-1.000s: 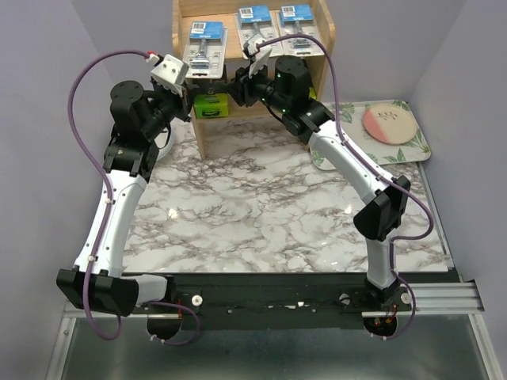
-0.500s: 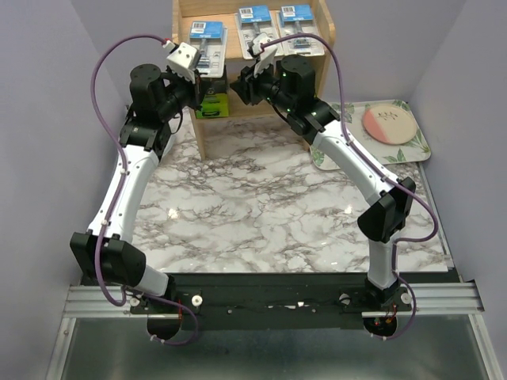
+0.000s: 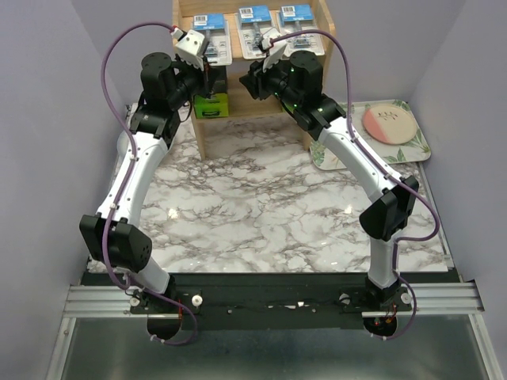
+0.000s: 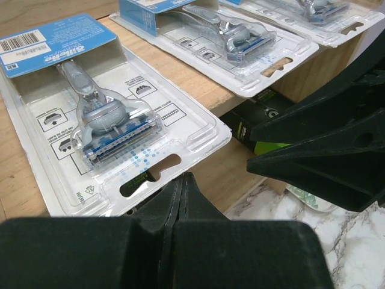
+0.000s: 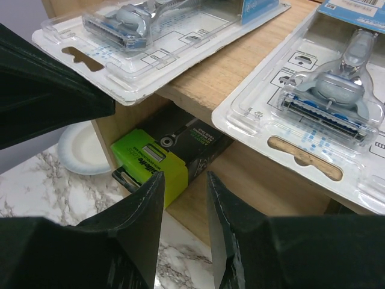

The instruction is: Place and organize the shaving razors onto the shelf

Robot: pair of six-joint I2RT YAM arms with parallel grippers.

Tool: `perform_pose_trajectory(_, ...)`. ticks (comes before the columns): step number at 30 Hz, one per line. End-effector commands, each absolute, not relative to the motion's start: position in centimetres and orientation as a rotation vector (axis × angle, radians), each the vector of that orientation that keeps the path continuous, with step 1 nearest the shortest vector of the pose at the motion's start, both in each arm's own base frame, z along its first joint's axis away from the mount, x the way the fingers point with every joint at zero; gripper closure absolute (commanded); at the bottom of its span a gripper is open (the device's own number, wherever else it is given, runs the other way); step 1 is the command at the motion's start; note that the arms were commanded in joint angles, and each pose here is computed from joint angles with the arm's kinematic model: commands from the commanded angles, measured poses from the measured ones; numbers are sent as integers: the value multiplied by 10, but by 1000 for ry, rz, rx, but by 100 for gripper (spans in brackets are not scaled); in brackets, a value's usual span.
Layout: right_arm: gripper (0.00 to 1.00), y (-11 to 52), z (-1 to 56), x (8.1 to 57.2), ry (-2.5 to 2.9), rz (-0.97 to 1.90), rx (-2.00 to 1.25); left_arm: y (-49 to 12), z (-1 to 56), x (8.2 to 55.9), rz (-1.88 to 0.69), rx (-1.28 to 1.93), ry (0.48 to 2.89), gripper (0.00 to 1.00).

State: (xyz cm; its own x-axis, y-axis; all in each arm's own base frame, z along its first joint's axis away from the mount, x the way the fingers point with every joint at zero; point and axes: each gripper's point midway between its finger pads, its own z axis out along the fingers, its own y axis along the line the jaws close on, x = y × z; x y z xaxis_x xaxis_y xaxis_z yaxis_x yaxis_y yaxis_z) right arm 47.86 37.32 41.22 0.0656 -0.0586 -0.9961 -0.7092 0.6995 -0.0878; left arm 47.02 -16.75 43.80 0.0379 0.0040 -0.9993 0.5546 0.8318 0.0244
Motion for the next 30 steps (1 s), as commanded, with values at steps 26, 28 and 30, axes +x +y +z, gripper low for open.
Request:
perform_pose_trajectory(26, 48, 336, 378, 422, 1541, 544, -827, -167, 422, 423, -489, 514, 1506, 51)
perform_pose_trajectory(28, 42, 324, 377, 398, 1549, 540, -886, -167, 420, 400, -504, 553, 1497, 33)
perform_pose_trajectory(30, 34, 312, 351, 383, 1611, 519, -929, -167, 391, 390, -516, 578, 1550, 2)
